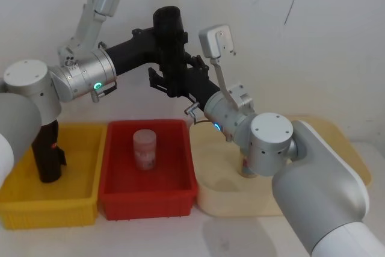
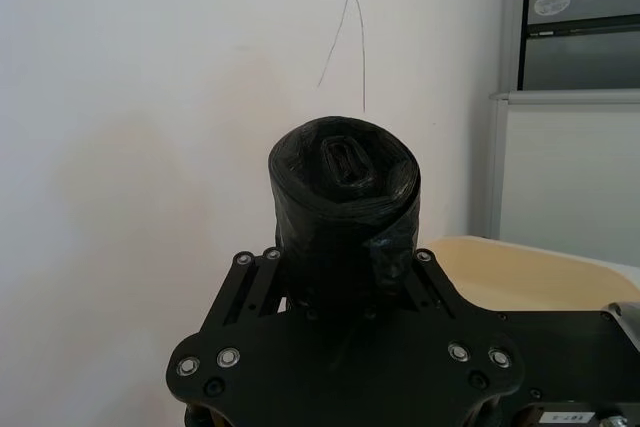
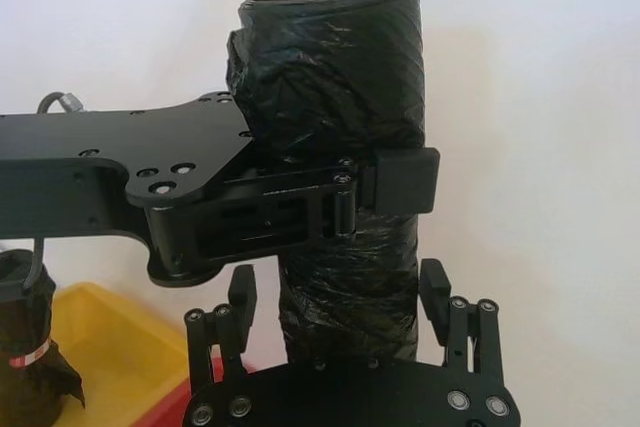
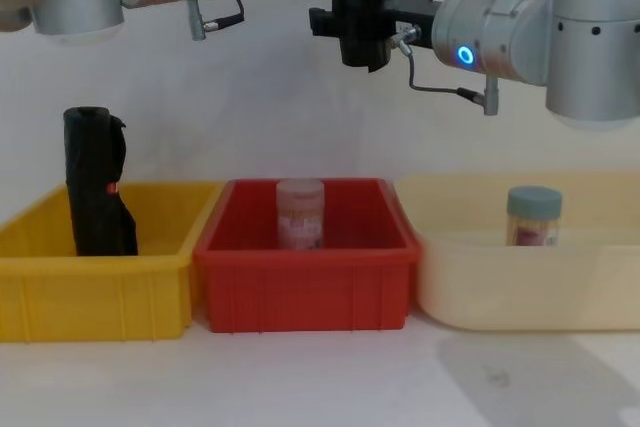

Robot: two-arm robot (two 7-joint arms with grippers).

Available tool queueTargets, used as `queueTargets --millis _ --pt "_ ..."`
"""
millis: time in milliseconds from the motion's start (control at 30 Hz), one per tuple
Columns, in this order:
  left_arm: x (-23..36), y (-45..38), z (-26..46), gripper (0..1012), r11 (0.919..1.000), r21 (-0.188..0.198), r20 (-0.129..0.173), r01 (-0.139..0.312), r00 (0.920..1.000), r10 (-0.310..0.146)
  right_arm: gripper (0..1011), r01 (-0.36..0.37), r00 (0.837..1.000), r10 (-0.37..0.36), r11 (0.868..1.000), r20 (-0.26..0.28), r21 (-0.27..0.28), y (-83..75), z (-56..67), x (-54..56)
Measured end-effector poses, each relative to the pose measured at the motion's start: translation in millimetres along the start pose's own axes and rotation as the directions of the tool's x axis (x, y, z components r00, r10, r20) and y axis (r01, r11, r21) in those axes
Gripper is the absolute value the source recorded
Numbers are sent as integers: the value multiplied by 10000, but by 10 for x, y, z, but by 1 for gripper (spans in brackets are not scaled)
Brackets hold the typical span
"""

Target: Pick up the garbage bag with the one hand and transfer it to the other hand.

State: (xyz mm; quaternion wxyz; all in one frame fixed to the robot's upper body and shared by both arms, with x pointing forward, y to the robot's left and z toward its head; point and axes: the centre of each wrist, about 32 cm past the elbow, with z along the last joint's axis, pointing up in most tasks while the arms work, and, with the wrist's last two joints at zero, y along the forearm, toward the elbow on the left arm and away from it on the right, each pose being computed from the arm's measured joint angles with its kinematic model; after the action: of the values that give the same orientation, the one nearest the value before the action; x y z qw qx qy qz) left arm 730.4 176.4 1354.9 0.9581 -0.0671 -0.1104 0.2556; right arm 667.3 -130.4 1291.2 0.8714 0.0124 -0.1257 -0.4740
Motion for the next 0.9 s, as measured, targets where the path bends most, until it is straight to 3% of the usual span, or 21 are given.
queueTargets --millis 233,567,900 --pt "0 0 0 369 10000 0 0 0 10000 0 910 5 10000 -5 10000 -27 0 23 8 3" --pt "0 0 0 369 10000 0 1 -1 10000 1 594 14 10000 -14 10000 -44 -13 38 11 9" --pt "0 0 0 369 10000 -1 0 -2 10000 2 581 10 10000 -10 10000 -56 -13 45 13 10"
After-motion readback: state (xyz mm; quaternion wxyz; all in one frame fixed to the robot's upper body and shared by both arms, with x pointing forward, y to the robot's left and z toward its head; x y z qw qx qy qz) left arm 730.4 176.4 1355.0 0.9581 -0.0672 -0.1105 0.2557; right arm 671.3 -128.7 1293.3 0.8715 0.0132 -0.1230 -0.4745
